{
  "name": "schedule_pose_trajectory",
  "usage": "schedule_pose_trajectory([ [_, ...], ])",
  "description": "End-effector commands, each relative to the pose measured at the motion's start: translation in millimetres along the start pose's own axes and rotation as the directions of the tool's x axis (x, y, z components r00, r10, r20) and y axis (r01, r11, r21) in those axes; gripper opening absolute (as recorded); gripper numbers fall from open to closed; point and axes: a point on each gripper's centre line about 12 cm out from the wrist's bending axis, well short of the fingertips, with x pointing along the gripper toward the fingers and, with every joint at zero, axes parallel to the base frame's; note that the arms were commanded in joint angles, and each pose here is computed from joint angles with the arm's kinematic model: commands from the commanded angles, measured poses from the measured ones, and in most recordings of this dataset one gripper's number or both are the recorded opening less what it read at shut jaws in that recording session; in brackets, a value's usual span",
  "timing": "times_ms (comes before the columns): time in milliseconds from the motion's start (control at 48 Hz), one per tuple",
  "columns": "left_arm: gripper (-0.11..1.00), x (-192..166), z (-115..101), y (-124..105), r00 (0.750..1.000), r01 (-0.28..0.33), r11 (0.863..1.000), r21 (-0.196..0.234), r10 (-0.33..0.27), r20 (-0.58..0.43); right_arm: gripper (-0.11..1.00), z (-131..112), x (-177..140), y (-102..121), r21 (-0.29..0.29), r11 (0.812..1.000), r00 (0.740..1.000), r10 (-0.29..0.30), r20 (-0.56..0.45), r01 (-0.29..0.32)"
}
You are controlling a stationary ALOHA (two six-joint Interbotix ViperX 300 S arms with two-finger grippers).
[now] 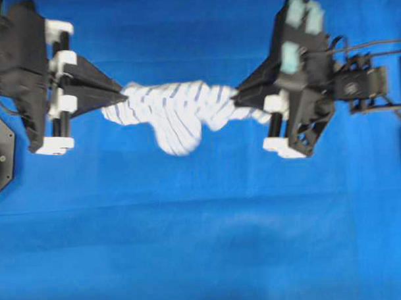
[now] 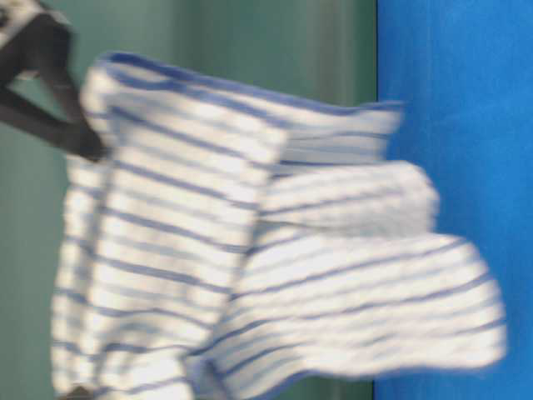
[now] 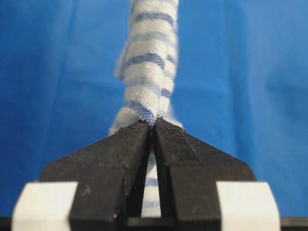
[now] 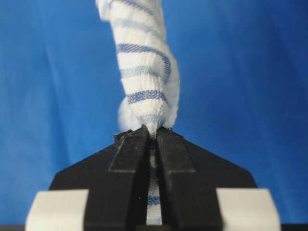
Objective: Lift the towel with both arms.
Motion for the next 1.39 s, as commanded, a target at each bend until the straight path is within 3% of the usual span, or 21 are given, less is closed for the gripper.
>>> schedule_pose_trajectory([
  [0,0.02,-12,23,4,0.998,-0.014,1.000,-0.001,0.014,0.065,0.04,28,-28,-4,0.005,1.000,0.996,-0.002,0.091,0.002],
  [229,0.02,-17,49,6,0.996,-0.017,1.000,-0.002,0.017,0.085,0.04,57,-59,-10,0.000,0.999,0.986,-0.039,0.164,0.040],
  [604,0.02,-26,84,7,0.994,-0.020,1.000,0.022,0.018,0.107,0.04,73,-89,-17,0.027,0.998,0.981,-0.068,0.180,0.064],
  [937,0.02,-27,89,7,0.993,-0.021,1.000,0.022,0.018,0.117,0.04,75,-99,-16,0.014,0.998,0.979,-0.059,0.196,0.057],
  [1187,0.02,-26,95,7,0.986,-0.023,0.999,0.030,0.018,0.164,0.04,73,-99,-9,-0.070,0.996,0.981,-0.032,0.193,0.047],
  [1374,0.02,-25,96,4,0.986,-0.017,0.998,0.056,0.008,0.169,0.05,72,-98,-9,-0.086,0.995,0.981,-0.033,0.190,0.050],
])
